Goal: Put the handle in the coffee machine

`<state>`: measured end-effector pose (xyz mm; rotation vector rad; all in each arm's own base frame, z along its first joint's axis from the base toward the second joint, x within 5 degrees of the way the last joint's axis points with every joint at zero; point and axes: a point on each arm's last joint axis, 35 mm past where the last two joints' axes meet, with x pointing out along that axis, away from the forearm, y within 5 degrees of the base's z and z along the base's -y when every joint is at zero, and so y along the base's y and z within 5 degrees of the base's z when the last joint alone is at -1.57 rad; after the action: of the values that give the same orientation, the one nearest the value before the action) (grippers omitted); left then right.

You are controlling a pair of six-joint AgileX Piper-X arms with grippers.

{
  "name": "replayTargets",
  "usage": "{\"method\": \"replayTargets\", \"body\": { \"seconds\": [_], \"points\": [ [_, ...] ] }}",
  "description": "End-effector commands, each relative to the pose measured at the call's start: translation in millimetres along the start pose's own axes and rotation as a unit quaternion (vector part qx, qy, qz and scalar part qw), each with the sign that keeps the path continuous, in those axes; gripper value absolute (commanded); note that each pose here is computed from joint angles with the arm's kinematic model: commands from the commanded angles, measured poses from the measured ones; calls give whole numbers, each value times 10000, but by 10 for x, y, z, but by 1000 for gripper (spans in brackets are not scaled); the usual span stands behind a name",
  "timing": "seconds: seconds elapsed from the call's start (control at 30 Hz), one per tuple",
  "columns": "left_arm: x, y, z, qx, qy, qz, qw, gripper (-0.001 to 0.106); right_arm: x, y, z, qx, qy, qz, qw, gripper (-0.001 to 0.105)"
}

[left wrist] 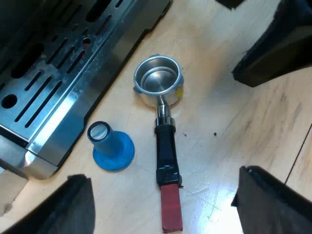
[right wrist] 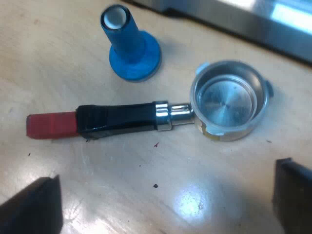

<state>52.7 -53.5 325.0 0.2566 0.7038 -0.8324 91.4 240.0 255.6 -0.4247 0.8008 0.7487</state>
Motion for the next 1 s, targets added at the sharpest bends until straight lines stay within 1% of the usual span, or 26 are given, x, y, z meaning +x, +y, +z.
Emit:
{"method": "replayTargets", "body": {
  "seconds": [0.03, 0.1, 0.17, 0.23, 0.33, 0.4, 0.47, 0.6, 0.7, 0.93, 1.0],
  "points": [
    [-14, -1, 17, -8, -48, 59, 10000, 63, -64, -17, 71, -255, -38, -202, 9995, 92],
    [-14, -1, 17, -8, -48, 59, 10000, 63, -84, -39, 108, -255, -51, -269, 9993, 92],
    [-14, -2, 14, -9, -35, 47, 10000, 63, -92, -84, 142, -191, -34, -292, 9994, 92],
    [-14, -6, 14, -9, -37, -17, 10000, 63, -93, -179, 175, -51, 82, -305, 9995, 92],
    [-15, -16, 15, -9, -41, -154, 9999, 63, -68, -300, 199, 100, 218, -130, 9996, 92],
    [-15, -17, 15, -8, -42, -167, 9999, 63, -51, -369, 208, 151, 260, -78, 9995, 92],
    [-15, -17, 15, -8, -42, -166, 9999, 63, -38, -437, 216, 232, 269, -161, 9992, 92],
    [-10, -16, 11, -10, -32, -167, 9999, 63, 12, -537, 221, 260, 373, -63, 9989, 92],
    [-10, -16, 11, -10, -32, -167, 9999, 63, 95, -572, 210, 221, 530, 67, 9983, 92],
    [-10, -24, 11, -9, -36, -282, 9996, 63, 366, -556, 150, -167, 971, 160, 9950, 92],
    [-10, -24, 11, -9, -35, -280, 9996, 63, 433, -547, 141, -297, 1031, 169, 9941, 92]
  ]
}}
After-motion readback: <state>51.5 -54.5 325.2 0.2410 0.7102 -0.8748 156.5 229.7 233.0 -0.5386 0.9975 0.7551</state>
